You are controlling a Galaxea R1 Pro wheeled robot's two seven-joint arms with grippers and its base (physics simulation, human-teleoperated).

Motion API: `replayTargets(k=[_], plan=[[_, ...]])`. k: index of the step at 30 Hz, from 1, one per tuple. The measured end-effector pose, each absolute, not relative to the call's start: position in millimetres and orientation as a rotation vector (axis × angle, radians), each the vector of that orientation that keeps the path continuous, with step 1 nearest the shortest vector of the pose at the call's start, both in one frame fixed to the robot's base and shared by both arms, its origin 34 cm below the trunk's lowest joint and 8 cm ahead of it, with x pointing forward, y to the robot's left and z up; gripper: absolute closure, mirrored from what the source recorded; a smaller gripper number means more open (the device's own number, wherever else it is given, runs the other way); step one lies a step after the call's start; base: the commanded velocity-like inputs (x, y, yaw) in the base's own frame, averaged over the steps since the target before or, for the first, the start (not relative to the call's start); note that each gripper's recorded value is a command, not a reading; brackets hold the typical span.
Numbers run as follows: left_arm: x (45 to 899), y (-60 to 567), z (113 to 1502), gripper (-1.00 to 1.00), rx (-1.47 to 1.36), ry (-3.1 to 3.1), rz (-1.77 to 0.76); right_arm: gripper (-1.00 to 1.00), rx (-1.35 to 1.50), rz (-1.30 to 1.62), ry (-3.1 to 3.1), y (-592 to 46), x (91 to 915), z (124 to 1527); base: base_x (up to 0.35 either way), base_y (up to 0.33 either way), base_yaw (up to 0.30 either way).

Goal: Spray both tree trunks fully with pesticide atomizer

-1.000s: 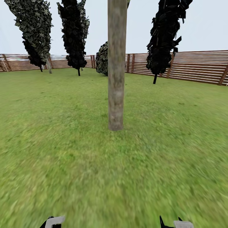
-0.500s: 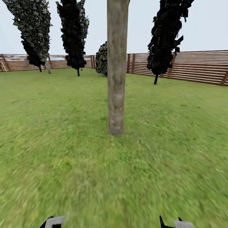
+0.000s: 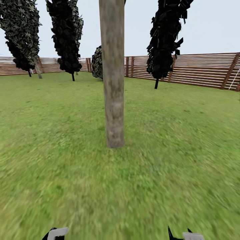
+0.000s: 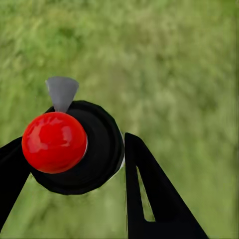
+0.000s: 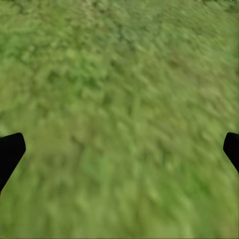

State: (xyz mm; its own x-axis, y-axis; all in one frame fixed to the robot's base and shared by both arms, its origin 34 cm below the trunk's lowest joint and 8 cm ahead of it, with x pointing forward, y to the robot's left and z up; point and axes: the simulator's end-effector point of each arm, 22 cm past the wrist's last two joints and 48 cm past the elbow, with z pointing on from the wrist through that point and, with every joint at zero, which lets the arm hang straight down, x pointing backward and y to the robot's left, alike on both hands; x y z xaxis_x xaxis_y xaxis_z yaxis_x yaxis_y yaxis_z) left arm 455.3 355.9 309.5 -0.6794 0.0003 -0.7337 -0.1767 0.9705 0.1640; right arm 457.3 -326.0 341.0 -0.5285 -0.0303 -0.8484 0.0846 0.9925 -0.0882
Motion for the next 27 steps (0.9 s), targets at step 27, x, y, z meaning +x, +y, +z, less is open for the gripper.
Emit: replayTargets(k=[27], plan=[[455.6, 355.8, 309.3, 1.0, -0.122, 2.303, 0.282, -1.0, 0.037, -0.143, 2.123, -325.6, 457.6, 340.8, 0.217, 0.0, -0.001]])
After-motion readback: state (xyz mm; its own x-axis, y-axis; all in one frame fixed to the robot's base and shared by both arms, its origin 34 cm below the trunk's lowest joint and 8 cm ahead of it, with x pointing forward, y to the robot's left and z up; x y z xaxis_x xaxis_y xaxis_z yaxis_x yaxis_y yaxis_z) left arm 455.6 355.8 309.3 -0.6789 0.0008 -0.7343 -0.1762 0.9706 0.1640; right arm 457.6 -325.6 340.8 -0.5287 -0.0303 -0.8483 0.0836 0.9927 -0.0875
